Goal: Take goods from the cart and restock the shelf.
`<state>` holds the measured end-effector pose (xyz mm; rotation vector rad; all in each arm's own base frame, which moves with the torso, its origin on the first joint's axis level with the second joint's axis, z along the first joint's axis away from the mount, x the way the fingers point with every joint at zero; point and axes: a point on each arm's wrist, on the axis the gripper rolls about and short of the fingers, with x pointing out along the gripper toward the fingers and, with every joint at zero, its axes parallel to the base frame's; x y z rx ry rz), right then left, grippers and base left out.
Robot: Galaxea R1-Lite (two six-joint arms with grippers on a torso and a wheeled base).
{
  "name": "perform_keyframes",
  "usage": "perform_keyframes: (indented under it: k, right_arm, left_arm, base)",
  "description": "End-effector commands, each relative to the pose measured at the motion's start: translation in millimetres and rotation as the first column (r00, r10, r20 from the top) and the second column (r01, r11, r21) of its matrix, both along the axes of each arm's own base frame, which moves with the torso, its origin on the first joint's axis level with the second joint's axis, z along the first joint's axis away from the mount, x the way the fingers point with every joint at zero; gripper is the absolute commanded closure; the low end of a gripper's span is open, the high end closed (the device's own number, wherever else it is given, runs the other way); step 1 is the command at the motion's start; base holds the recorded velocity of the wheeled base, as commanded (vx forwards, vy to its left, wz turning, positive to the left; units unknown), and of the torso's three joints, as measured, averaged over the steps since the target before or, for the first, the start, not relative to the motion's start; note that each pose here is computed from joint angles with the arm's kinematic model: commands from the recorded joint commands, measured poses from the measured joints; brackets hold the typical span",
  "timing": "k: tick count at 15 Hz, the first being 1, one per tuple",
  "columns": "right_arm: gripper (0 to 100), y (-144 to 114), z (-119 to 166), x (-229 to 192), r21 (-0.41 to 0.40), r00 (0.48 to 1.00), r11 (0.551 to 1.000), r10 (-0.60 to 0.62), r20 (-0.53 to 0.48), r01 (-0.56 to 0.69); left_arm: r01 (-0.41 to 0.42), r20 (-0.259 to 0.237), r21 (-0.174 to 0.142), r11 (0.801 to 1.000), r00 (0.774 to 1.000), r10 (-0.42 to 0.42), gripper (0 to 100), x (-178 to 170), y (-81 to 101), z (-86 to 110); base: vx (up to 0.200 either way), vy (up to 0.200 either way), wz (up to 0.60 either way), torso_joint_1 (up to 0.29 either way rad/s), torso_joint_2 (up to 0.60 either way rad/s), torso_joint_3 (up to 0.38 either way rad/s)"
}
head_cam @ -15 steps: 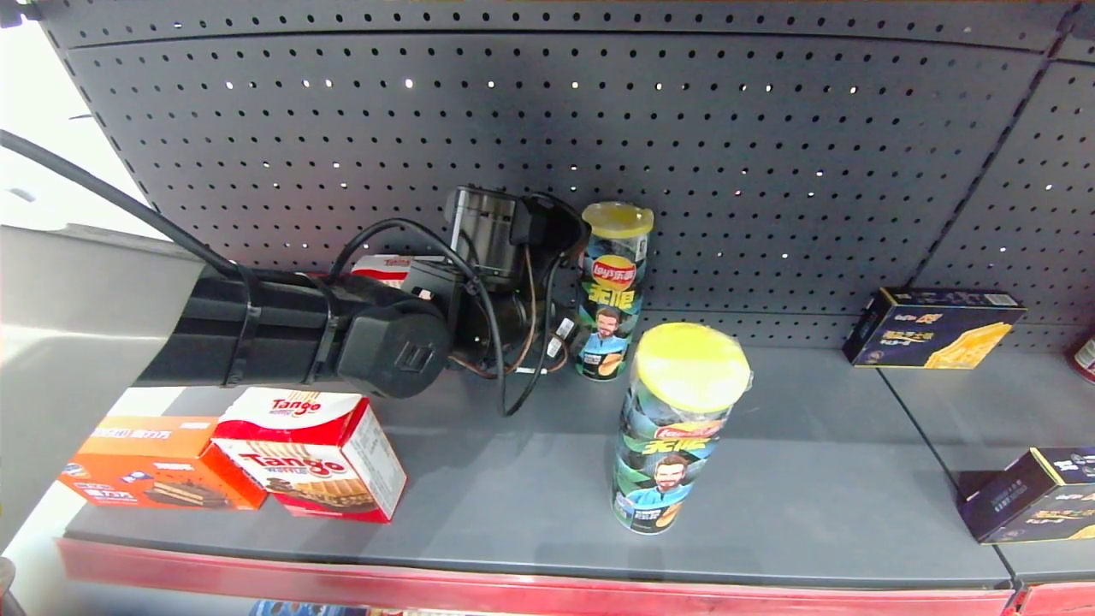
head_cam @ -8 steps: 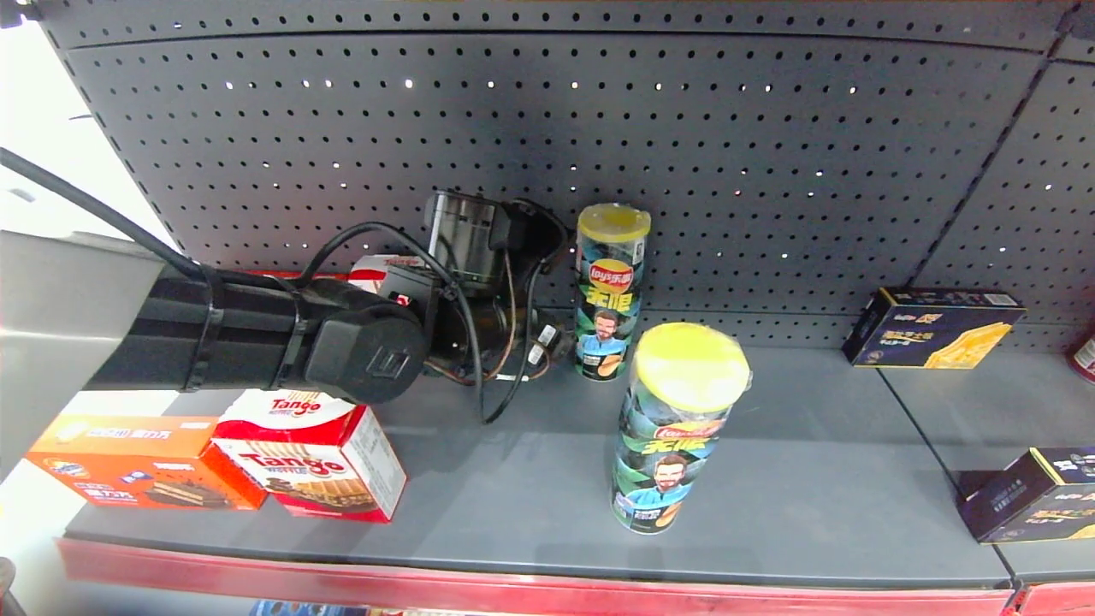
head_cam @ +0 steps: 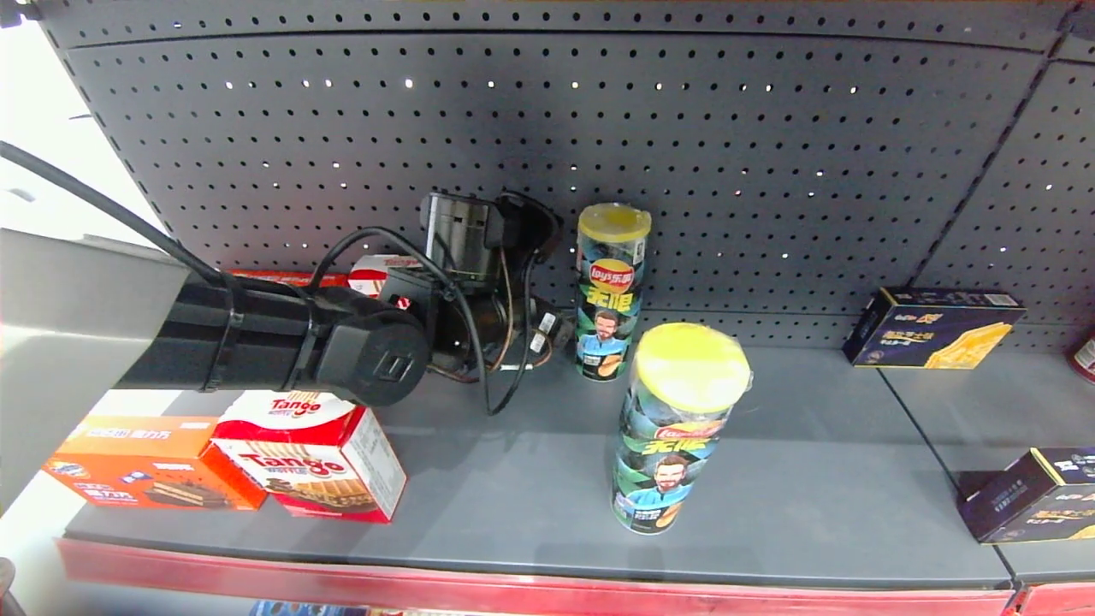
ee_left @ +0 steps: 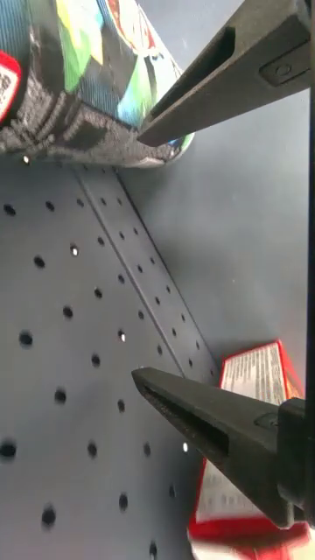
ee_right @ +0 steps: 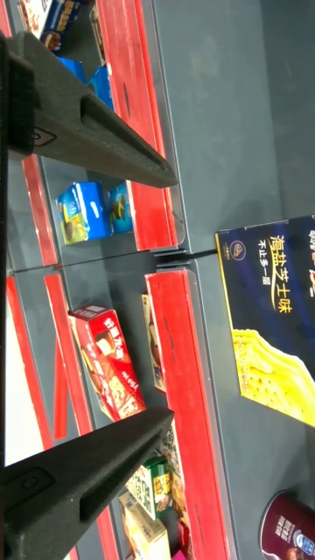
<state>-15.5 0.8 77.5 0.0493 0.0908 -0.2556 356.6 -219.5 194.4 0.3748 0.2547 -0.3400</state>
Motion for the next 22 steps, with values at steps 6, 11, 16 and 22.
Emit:
perform_keyframes:
  k: [6,11,16,22]
  right_arm:
    - [0,0.0,0.2,0.1,-0.001,1.000,1.000,0.001,0.000,-0.001]
    - [0,0.0,0.2,0.1,-0.001,1.000,1.000,0.001,0.000,-0.001]
    - [0,0.0,0.0,0.1,0.000,1.000,1.000,0.001,-0.002,-0.001]
    - [0,0.0,0.2,0.1,-0.001,1.000,1.000,0.001,0.000,-0.001]
  left_arm:
    - [0.026,-0.016,0.008,1.000,1.000,-0.026,0,-0.2,-13.3,-10.1]
    - [0.043,-0.014,-0.006,0.999,0.999,-0.044,0,-2.3,-23.7,-10.4]
    - [0.023,-0.007,-0.002,1.000,1.000,-0.023,0,-16.3,-14.7,-1.0]
    - [-0.020,0.037,-0.051,0.998,0.999,0.022,0,-20.1,-7.4,-12.6]
  base:
    - [0.000,0.000,0.00,0.000,0.00,0.000]
    - [0.000,0.000,0.00,0.000,0.00,0.000]
    - [0.000,0.000,0.00,0.000,0.00,0.000]
    - [0.000,0.000,0.00,0.000,0.00,0.000]
